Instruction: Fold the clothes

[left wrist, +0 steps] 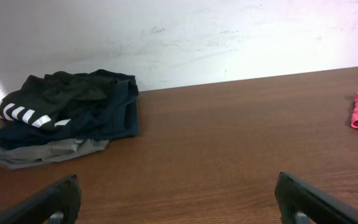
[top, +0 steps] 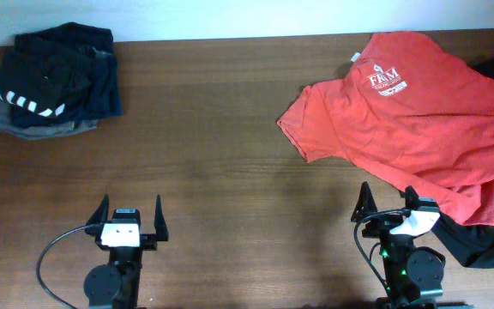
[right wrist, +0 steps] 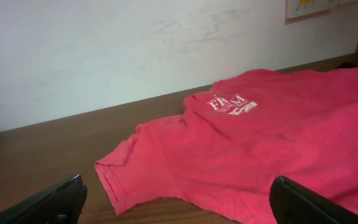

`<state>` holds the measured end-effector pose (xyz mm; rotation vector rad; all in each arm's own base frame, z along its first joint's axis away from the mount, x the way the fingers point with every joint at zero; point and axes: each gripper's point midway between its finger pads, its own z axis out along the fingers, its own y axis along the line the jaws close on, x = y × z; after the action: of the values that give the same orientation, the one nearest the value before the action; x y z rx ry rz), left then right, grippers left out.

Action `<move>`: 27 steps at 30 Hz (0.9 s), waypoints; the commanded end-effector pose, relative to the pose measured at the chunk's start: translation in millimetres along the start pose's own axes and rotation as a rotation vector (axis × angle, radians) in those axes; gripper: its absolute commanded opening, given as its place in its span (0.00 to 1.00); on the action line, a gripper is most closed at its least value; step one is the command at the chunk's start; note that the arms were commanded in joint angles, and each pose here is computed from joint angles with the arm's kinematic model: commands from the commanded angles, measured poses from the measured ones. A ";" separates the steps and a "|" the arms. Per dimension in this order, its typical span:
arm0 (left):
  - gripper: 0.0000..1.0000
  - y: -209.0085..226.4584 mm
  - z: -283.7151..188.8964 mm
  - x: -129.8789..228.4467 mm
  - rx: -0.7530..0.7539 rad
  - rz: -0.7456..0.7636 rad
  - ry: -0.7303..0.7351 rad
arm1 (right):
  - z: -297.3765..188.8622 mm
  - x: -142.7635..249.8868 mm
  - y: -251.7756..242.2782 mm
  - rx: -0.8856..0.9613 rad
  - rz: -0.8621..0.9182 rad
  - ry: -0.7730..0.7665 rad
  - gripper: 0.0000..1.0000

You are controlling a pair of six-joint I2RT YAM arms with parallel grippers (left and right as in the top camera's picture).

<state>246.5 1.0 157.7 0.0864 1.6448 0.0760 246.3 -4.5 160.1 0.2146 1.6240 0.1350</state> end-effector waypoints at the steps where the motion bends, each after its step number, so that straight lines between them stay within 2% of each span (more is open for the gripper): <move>1: 0.99 -1.0 -0.5 0.7 0.007 0.001 0.000 | -0.2 2.1 -0.9 0.006 -0.009 0.002 0.98; 27: 0.99 -1.0 -0.5 0.7 0.007 0.001 0.000 | -0.2 2.6 1.6 -0.008 -0.008 0.006 0.99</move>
<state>246.5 1.0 157.7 0.0864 1.6448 0.0760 246.3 -4.4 160.1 0.2140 1.6240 0.1350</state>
